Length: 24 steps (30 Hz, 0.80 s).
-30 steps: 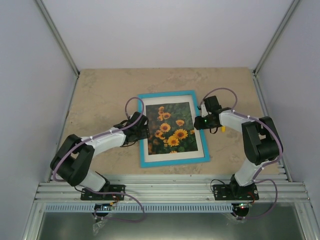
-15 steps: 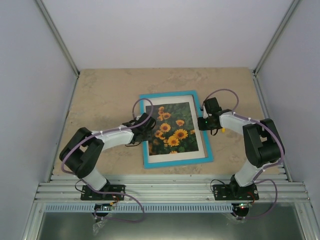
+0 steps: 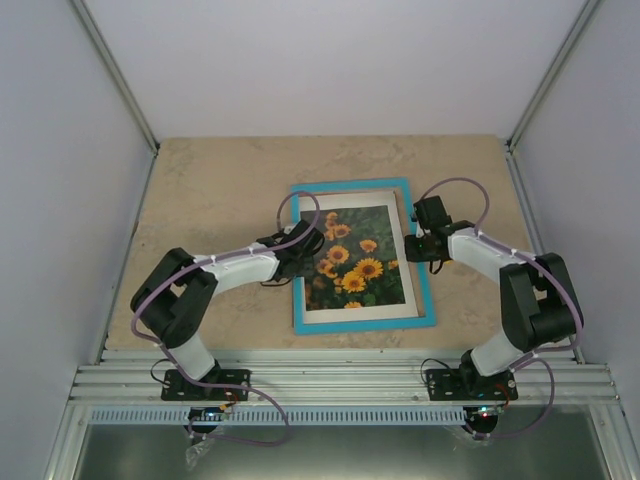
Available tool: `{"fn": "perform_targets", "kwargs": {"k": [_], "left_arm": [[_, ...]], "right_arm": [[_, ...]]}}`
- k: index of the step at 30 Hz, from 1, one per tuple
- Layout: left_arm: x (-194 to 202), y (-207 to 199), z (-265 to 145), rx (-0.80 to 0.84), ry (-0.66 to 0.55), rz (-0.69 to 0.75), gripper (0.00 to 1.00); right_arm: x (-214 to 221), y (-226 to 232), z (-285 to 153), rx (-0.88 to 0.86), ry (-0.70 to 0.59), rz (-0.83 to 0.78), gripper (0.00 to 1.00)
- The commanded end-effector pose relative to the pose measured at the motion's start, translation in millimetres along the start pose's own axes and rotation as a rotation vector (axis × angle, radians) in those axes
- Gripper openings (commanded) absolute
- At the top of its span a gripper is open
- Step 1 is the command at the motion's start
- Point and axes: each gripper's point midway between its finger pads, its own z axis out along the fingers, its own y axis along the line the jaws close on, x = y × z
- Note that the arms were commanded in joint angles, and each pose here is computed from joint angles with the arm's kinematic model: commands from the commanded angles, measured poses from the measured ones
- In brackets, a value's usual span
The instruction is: Take the photo out of the frame
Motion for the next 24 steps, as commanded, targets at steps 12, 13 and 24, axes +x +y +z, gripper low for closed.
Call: {"fn": "perform_targets", "kwargs": {"k": [12,13,24], "left_arm": [[-59.6,30.5,-53.0,-0.071,-0.14,-0.019,0.17],[-62.8,38.7,-54.2,-0.08,-0.136,-0.025,0.17],[-105.0,141.2,-63.6,-0.327,-0.118,-0.034,0.17]], "right_arm": [[-44.3,57.3,-45.3,-0.191,-0.123,-0.055,0.01],[-48.6,68.2,-46.5,-0.221,-0.127,-0.064,0.01],[-83.6,198.4,-46.8,-0.534,-0.154,-0.095,0.01]]}}
